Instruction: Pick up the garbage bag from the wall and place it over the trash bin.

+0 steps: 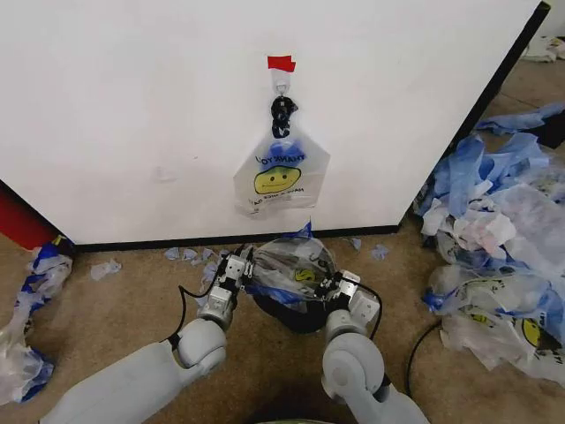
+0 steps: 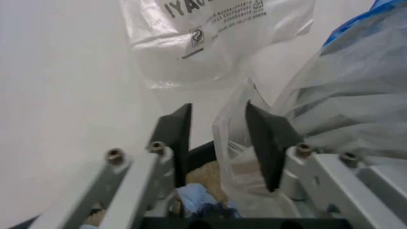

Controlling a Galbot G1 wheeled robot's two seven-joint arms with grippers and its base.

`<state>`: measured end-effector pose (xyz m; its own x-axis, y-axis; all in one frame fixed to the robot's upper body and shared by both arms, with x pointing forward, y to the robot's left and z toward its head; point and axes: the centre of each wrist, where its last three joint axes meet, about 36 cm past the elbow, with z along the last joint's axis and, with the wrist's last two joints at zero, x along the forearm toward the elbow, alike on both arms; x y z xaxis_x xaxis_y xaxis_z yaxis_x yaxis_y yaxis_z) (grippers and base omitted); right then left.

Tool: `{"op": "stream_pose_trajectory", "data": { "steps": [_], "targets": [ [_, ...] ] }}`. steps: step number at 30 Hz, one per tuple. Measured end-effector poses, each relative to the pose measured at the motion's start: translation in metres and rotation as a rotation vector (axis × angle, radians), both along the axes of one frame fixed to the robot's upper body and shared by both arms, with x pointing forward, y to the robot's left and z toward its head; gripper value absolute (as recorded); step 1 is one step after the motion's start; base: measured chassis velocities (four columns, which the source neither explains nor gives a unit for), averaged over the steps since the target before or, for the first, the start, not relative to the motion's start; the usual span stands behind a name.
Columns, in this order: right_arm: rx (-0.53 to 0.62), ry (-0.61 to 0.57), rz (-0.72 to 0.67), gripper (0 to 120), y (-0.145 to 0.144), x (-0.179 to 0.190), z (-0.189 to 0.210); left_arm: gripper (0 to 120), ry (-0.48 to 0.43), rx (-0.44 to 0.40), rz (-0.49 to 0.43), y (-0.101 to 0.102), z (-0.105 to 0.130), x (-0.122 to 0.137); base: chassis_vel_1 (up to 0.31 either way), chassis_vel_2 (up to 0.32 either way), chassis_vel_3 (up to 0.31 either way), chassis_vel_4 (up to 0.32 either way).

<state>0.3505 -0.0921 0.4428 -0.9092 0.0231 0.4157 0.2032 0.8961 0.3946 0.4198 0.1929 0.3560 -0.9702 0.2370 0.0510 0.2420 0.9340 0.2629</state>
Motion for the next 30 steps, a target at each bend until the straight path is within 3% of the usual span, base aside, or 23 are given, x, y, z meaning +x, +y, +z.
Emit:
{"op": "stream_pose_trajectory", "data": {
  "steps": [8,16,25,30],
  "targets": [
    [-0.004,-0.009,0.011,0,-0.001,0.001,-0.001,72,-0.03,0.007,-0.007,0.005,0.009,0.002,0.0,0.0,0.0,0.0],
    [-0.042,-0.038,0.061,0,-0.006,-0.004,-0.007,99,-0.116,-0.018,-0.051,0.004,0.044,-0.002,0.0,0.0,0.0,0.0],
    [-0.098,-0.043,0.116,0,-0.02,-0.017,-0.013,100,-0.138,-0.032,-0.095,0.003,0.057,-0.015,0.0,0.0,0.0,0.0],
    [-0.198,-0.105,0.215,0,-0.046,-0.027,-0.022,100,-0.154,-0.06,-0.125,0.004,0.073,-0.016,0.0,0.0,0.0,0.0]
  ]
}}
